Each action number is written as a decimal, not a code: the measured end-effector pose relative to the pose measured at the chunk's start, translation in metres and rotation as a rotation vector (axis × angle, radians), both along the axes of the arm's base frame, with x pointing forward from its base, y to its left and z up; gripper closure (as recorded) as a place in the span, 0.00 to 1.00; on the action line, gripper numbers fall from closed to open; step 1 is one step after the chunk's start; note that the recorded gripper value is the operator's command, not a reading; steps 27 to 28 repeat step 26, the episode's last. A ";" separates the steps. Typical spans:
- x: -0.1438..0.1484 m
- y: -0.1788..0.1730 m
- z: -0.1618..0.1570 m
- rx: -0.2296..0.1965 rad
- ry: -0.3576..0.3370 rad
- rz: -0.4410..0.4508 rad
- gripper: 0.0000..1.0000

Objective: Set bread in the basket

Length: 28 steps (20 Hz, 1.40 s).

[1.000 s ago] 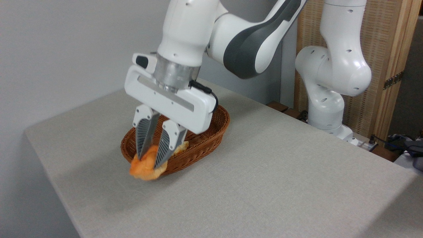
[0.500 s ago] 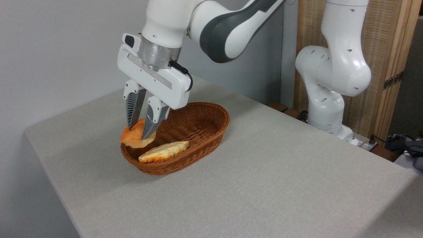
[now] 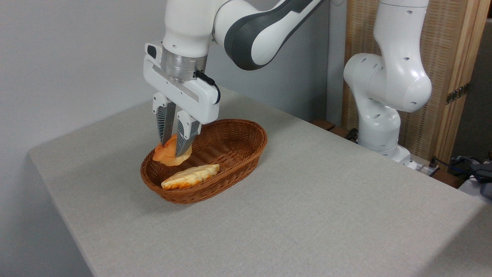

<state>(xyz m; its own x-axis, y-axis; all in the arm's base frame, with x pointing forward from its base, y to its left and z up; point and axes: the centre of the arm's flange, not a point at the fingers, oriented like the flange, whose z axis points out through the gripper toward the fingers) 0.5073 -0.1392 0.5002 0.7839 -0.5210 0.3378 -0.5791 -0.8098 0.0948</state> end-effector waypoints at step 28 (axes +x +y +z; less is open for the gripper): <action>0.010 0.057 0.017 0.193 -0.015 -0.041 0.00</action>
